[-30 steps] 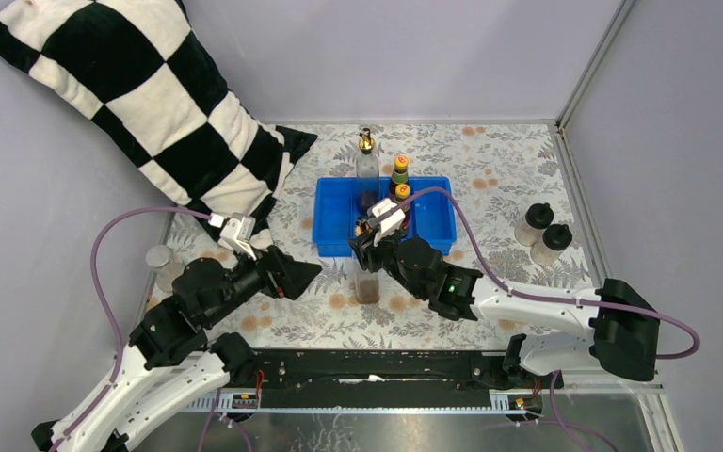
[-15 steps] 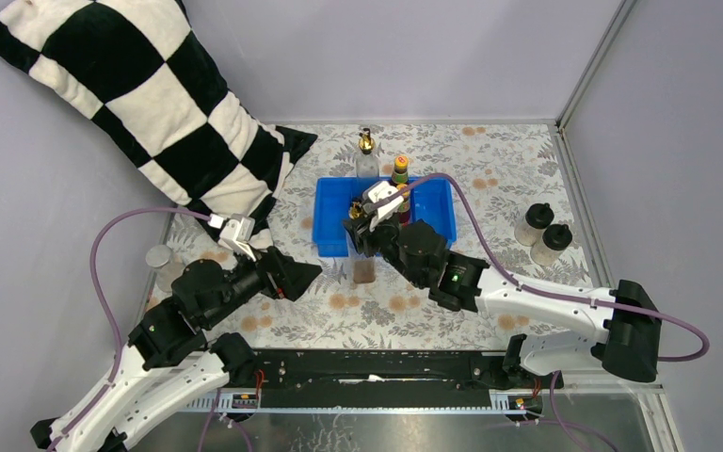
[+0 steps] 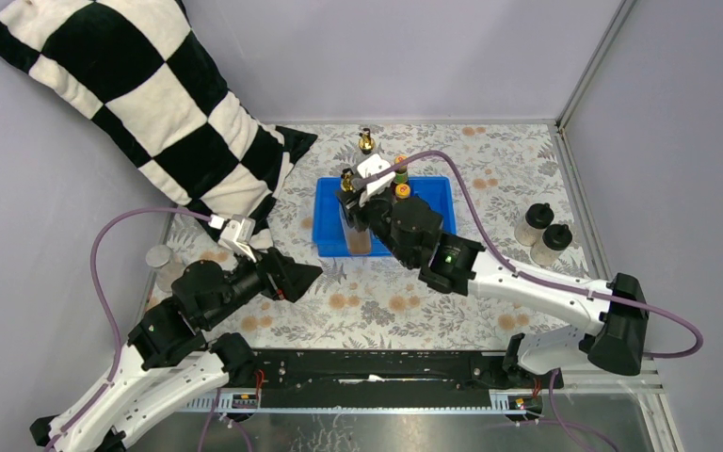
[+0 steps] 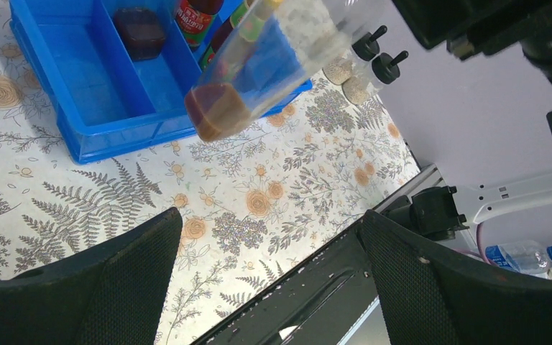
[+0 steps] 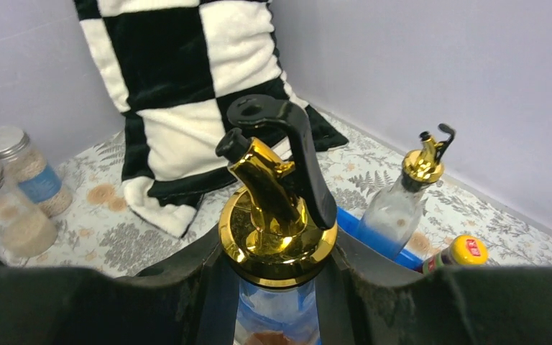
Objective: Organize the condiment bottles
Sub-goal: Place the bottle in the storage box.
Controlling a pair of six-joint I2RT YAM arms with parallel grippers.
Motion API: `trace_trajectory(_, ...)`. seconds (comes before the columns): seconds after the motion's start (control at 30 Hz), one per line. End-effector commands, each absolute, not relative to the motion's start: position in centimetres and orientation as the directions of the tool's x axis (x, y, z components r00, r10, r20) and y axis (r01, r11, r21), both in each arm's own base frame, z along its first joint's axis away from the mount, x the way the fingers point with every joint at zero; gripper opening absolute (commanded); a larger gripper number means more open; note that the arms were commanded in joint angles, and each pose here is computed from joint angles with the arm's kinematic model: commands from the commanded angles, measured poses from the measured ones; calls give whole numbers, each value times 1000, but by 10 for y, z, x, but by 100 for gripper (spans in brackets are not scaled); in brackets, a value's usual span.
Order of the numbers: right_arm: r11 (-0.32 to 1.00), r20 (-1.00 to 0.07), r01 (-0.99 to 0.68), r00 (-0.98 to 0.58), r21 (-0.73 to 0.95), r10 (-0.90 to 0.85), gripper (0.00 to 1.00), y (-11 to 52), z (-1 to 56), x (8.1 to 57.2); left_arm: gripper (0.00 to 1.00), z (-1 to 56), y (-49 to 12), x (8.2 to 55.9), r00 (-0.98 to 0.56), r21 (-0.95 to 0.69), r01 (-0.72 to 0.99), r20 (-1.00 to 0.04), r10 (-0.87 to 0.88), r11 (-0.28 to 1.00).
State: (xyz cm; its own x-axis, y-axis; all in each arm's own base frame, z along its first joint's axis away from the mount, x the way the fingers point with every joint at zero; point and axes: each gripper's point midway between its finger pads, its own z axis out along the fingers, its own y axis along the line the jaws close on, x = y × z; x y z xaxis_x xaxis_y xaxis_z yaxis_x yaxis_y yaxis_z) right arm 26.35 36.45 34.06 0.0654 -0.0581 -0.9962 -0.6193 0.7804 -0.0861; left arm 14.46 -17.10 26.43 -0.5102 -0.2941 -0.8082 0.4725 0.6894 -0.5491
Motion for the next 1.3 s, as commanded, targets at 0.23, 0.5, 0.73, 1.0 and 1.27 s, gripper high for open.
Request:
trace_trajectory(0.23,829,-989,-559,126,-4,80,5,335,401,327,99,260,-170,143,-515,-551,465,-805,-294,693)
trace_trajectory(0.5,829,-992,-559,102,4,74,4,335,388,364,99,258,-171,142,-521,-550,464,-803,-288,695)
trace_trajectory(0.73,816,-993,-577,73,31,89,4,344,372,385,99,258,-170,143,-523,-551,455,-801,-291,700)
trace_trajectory(1.0,807,-994,-589,47,49,95,4,352,354,394,99,259,-169,143,-520,-549,452,-803,-293,703)
trace_trajectory(1.27,805,-995,-591,31,56,93,3,355,335,403,99,258,-170,144,-523,-547,452,-802,-287,705)
